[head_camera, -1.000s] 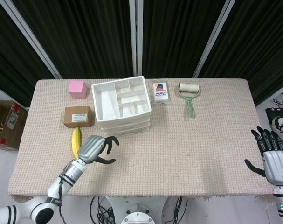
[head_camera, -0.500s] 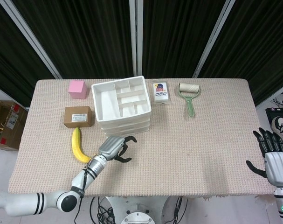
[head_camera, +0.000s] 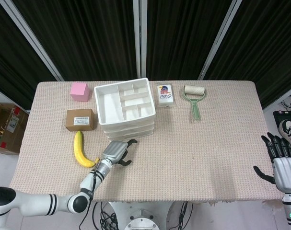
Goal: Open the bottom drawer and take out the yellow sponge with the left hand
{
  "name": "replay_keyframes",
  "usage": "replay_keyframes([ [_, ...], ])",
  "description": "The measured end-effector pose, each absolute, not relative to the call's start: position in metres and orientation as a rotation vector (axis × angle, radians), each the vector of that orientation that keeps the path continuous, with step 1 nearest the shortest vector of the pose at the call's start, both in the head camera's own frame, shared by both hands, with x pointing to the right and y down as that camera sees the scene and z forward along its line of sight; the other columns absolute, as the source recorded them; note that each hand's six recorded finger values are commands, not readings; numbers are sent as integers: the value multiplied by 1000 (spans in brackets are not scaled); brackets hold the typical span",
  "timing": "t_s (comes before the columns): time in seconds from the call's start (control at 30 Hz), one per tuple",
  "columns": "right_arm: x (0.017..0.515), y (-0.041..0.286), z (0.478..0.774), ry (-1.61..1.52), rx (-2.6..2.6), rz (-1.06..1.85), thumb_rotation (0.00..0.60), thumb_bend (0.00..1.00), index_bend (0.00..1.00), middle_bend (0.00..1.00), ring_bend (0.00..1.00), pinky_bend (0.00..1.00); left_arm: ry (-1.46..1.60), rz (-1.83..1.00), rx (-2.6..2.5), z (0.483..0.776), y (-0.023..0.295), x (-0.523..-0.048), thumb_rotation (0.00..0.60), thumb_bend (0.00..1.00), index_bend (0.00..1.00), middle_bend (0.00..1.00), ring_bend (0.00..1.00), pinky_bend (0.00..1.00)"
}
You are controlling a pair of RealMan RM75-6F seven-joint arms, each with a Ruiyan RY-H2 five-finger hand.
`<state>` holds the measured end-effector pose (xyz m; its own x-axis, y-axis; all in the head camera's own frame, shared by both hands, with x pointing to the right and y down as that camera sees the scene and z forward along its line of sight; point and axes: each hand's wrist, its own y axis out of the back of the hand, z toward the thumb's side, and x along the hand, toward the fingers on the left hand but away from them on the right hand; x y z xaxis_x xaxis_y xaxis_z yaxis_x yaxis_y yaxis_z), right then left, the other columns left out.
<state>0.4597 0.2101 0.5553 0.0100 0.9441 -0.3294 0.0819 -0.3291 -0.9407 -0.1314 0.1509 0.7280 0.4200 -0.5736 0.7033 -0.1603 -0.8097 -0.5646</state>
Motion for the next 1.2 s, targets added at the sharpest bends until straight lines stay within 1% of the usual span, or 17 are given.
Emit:
replay_keyframes([
  [0.47,458,211,555,-1095,-1513,1416,600,120,0,0,0,0,641,-1472,-2117,741,133,-160,600,306,164,872,972,1000],
  [0.93,459,213,552,-1105,-1500,1423,600,120,0,0,0,0,739,-1548,-2073,756,97,-181,600,308,164,870,971,1000],
  [1.07,460,214,551,-1109,-1498,1424,600,119,0,0,0,0,777,-1541,-2097,754,97,-180,600,308,164,866,966,1000],
  [1.2,462,215,551,-1111,-1500,1424,600,116,0,0,0,0,855,-1505,-2177,744,106,-174,600,319,164,848,945,1000],
])
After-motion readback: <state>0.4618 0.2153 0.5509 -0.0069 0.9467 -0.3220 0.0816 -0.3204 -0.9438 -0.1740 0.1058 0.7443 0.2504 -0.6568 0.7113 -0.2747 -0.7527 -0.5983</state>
